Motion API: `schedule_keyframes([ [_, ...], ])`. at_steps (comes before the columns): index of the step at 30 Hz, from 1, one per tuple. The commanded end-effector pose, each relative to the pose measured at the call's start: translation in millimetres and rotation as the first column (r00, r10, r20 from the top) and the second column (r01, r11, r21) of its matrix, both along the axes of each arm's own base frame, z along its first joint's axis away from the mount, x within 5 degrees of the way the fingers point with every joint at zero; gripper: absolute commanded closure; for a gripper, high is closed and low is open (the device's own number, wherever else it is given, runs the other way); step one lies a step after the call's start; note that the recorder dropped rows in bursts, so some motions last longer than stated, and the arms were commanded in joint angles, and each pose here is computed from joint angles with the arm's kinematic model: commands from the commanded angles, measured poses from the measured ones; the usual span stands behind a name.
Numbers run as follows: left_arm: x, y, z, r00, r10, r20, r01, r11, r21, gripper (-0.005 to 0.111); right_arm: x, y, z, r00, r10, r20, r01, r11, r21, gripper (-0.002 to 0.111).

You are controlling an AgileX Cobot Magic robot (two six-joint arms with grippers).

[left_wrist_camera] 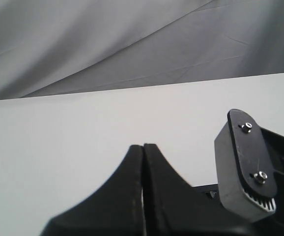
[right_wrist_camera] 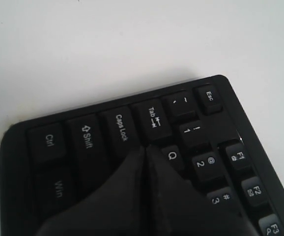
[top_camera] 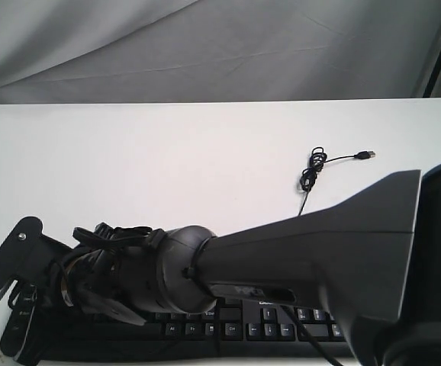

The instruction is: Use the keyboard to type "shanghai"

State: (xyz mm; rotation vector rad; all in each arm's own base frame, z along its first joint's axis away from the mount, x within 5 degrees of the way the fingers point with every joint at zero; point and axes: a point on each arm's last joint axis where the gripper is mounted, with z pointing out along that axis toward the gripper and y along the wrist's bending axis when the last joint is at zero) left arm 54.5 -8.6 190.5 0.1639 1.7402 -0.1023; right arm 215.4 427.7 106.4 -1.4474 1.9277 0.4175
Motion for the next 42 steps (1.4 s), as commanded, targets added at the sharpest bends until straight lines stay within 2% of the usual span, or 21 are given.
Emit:
schedule_keyframes([
  [1, 0, 0, -1, 1.000, -0.003, 0.002, 0.003, 1.000, -0.003, 0.107, 2, -1, 6, 1.000, 0.009, 0.014, -0.008, 1.000, -0.011, 0.108],
  [6, 0, 0, -1, 1.000, -0.003, 0.002, 0.003, 1.000, -0.003, 0.107, 1, -10, 27, 0.999, 0.016, 0.041, -0.016, 1.000, -0.002, 0.108],
  [12, 0, 0, -1, 1.000, -0.003, 0.002, 0.003, 1.000, -0.003, 0.107, -5, -52, 39, 1.000, -0.024, 0.014, 0.024, 0.999, -0.023, 0.108],
  [19, 0, 0, -1, 1.000, -0.003, 0.002, 0.003, 1.000, -0.003, 0.107, -26, -93, 40, 0.998, -0.061, -0.026, 0.061, 0.998, 0.022, 0.108],
  [29, 0, 0, -1, 1.000, -0.003, 0.002, 0.003, 1.000, -0.003, 0.107, -28, -96, 22, 0.996, -0.073, -0.052, 0.073, 0.997, 0.002, 0.108],
  [42, 0, 0, -1, 1.000, -0.003, 0.002, 0.003, 1.000, -0.003, 0.107, -28, -95, 17, 0.996, -0.073, -0.058, 0.073, 0.997, -0.010, 0.108],
])
